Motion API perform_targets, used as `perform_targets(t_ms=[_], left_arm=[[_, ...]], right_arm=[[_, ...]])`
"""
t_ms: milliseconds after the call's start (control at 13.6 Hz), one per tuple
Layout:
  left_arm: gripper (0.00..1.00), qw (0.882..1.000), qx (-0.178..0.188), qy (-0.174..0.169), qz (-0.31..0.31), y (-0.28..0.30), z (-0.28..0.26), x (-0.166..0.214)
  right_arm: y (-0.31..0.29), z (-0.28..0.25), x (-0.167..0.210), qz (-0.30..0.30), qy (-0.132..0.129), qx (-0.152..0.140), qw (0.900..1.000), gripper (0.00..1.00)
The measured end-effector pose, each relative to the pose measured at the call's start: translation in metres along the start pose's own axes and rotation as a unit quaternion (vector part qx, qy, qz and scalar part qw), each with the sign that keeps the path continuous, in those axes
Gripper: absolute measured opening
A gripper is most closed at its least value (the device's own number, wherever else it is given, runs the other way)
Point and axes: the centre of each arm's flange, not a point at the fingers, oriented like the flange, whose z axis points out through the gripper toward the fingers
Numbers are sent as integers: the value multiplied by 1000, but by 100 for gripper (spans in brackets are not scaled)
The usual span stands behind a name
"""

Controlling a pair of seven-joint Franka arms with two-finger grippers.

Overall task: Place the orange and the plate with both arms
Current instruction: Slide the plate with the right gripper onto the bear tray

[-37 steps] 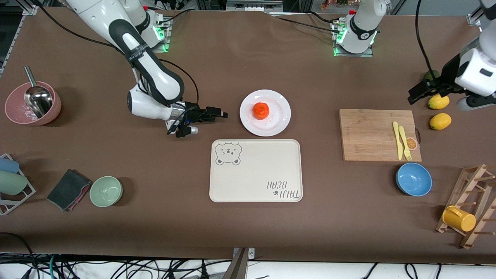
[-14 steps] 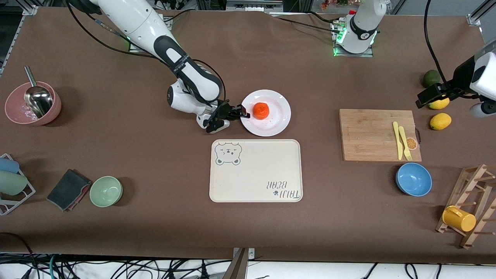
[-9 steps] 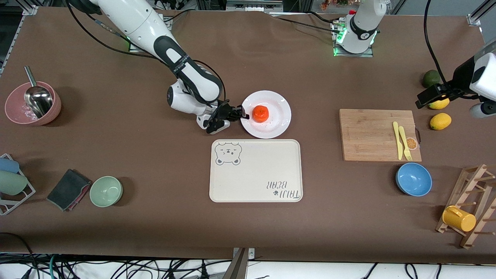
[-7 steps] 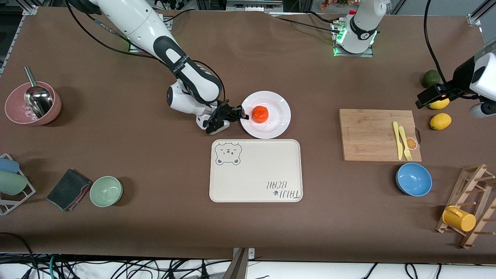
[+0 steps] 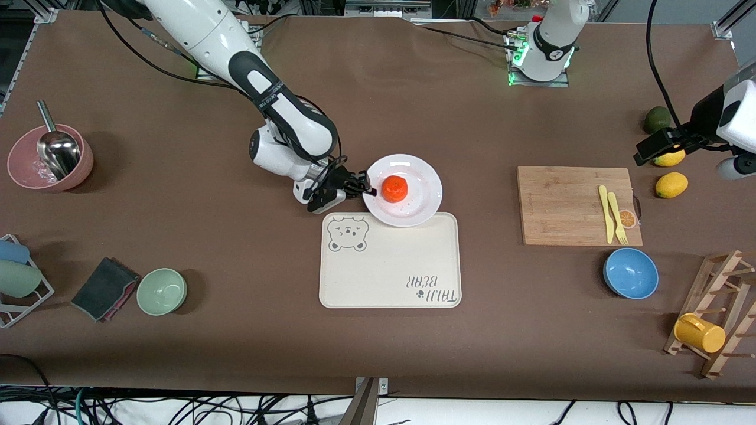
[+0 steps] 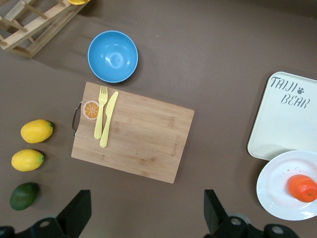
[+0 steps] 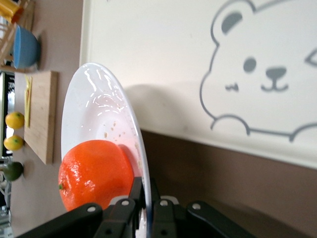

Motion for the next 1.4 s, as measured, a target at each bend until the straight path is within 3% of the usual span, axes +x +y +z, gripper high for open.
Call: perform_targets(t_ms=[295, 590, 959, 1328, 1402], left_arm=[[100, 1000, 0, 0, 0, 0, 0, 0], [100, 1000, 0, 0, 0, 0, 0, 0], [100, 1000, 0, -2, 0, 0, 2, 1], [100, 1000, 0, -3, 0, 0, 3, 2], [100, 1000, 0, -3, 0, 0, 3, 2]], right_arm=[[-10, -26, 45, 24, 46, 15, 999, 6], [20, -49, 105, 77, 96, 14, 992, 6], [42, -17, 134, 122, 98, 17, 988, 6], [41, 29, 123, 122, 89, 18, 988, 7], [40, 29, 124, 118, 90, 17, 989, 11]])
